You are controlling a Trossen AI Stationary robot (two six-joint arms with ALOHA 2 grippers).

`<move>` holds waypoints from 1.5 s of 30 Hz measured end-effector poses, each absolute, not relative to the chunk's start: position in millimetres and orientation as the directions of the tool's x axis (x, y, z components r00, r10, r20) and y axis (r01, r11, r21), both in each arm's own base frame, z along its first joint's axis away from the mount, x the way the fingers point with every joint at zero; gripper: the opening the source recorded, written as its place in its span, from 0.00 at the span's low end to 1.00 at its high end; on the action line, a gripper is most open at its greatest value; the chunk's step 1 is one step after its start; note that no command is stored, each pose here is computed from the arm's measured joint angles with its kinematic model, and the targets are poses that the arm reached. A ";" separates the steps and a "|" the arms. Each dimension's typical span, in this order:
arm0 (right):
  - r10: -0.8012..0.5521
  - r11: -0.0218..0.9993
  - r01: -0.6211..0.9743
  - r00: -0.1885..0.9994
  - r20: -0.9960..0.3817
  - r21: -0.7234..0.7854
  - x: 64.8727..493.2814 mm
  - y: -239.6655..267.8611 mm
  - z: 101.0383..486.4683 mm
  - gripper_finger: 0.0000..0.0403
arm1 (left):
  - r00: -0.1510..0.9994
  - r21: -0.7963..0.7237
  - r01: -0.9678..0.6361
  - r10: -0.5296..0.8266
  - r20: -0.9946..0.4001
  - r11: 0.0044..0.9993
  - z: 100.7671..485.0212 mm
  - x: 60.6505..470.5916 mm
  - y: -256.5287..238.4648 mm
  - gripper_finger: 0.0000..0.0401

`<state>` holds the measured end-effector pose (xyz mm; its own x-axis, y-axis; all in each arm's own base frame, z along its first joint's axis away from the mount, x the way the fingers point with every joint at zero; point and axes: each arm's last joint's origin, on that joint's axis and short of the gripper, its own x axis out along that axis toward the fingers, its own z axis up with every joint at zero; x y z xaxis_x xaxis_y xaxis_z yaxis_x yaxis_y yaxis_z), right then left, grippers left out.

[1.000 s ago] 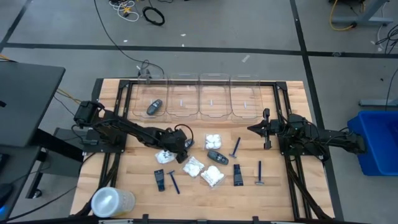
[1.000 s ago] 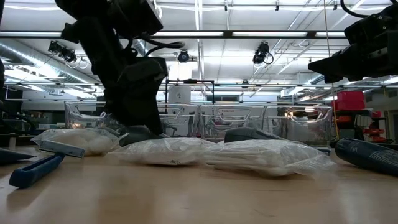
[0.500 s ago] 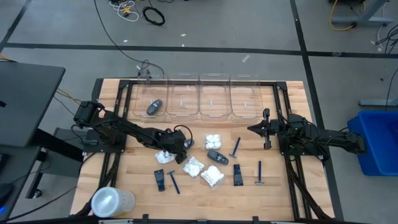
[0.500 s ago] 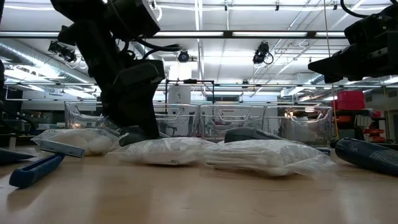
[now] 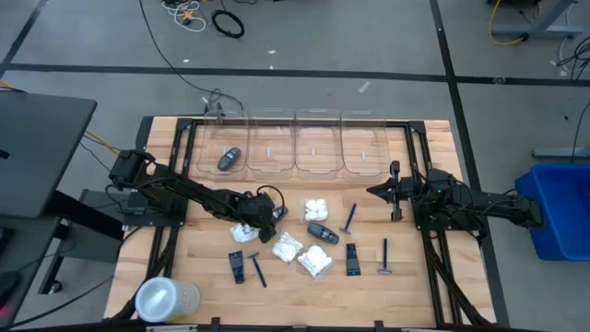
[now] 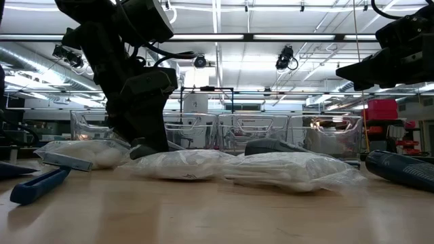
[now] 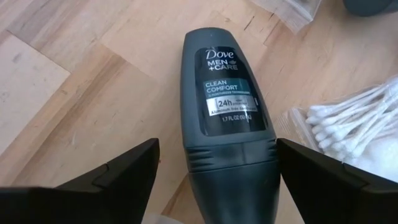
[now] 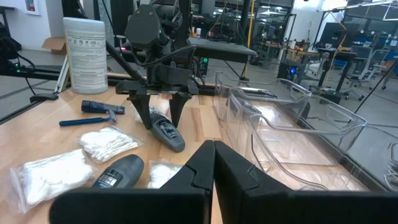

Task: Pick & Place Travel size toiletries
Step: Put the left gray deodorant into the left transparent bin

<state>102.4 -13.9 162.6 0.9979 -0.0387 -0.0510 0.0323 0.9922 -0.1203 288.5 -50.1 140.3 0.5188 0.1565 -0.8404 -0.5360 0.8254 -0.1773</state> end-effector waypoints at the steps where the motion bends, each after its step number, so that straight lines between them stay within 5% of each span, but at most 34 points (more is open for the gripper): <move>1: -0.039 0.992 0.033 0.998 -0.051 -0.120 102.4 -13.9 162.6 0.03 | 0.520 -0.176 -0.533 0.156 -0.840 0.828 140.4 288.6 -50.1 0.80; 24: -0.039 0.992 0.033 0.998 -0.051 -0.120 102.4 -13.9 162.5 0.03 | 0.534 -0.185 -0.518 0.147 -0.832 0.835 141.2 290.0 -50.6 0.58; 45: -0.039 0.992 0.033 0.998 -0.051 -0.120 102.4 -13.9 162.6 0.03 | 0.540 -0.201 -0.494 0.117 -0.834 0.846 145.2 289.2 -51.2 0.56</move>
<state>102.4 -13.9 162.6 0.9979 -0.0391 -0.0508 0.0327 0.9922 -0.1204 289.2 -51.2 145.2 0.5397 0.1169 -0.8337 -0.4936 0.8462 -0.2009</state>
